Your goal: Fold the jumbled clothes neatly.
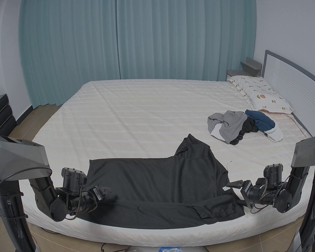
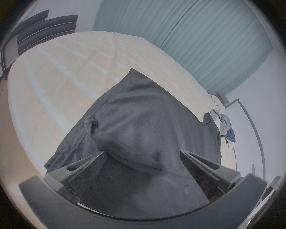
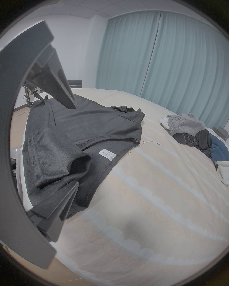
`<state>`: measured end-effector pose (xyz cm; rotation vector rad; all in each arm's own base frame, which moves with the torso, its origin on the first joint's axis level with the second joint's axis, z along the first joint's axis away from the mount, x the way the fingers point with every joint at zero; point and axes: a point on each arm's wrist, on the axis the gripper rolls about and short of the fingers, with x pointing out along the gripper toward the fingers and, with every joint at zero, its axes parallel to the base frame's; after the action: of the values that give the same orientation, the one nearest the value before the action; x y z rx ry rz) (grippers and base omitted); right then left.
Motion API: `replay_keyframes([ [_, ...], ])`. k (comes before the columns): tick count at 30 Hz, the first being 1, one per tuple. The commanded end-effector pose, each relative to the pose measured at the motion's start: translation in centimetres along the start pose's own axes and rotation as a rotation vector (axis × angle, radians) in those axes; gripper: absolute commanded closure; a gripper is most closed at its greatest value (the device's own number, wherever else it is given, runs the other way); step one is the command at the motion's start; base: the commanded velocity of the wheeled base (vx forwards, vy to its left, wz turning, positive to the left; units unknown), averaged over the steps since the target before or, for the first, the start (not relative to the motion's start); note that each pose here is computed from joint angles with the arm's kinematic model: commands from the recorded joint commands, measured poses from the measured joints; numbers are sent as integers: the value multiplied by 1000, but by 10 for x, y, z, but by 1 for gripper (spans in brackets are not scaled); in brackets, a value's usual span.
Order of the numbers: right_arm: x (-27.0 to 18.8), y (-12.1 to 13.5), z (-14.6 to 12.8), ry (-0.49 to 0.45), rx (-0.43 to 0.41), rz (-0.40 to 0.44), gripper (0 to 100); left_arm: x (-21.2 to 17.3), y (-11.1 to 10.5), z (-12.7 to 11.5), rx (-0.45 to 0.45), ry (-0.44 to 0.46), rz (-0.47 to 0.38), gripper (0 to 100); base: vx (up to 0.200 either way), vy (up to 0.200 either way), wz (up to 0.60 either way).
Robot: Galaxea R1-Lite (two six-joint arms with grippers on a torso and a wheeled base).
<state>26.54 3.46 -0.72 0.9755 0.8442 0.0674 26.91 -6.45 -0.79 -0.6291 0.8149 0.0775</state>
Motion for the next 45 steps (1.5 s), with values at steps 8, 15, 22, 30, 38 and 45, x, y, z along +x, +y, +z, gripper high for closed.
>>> replay_keyframes([
  [8,2,-6,-5,0,-8,7,0,28,15,30,-94,-76,33,0,0,0,0],
  [15,3,-8,-7,1,-7,4,0,23,15,51,-185,-146,2,0,0,0,0],
  [22,3,-8,-7,3,-7,5,0,21,34,61,-228,-163,42,0,0,0,0],
  [30,3,-8,-7,4,-7,4,0,9,35,61,-198,-130,-1,0,0,0,0],
  [38,3,-8,-7,1,-8,6,0,19,39,57,-191,-83,-21,0,0,0,0],
  [45,-2,3,-2,-47,-57,56,0,23,43,53,-168,-64,-2,100,0,0,0],
])
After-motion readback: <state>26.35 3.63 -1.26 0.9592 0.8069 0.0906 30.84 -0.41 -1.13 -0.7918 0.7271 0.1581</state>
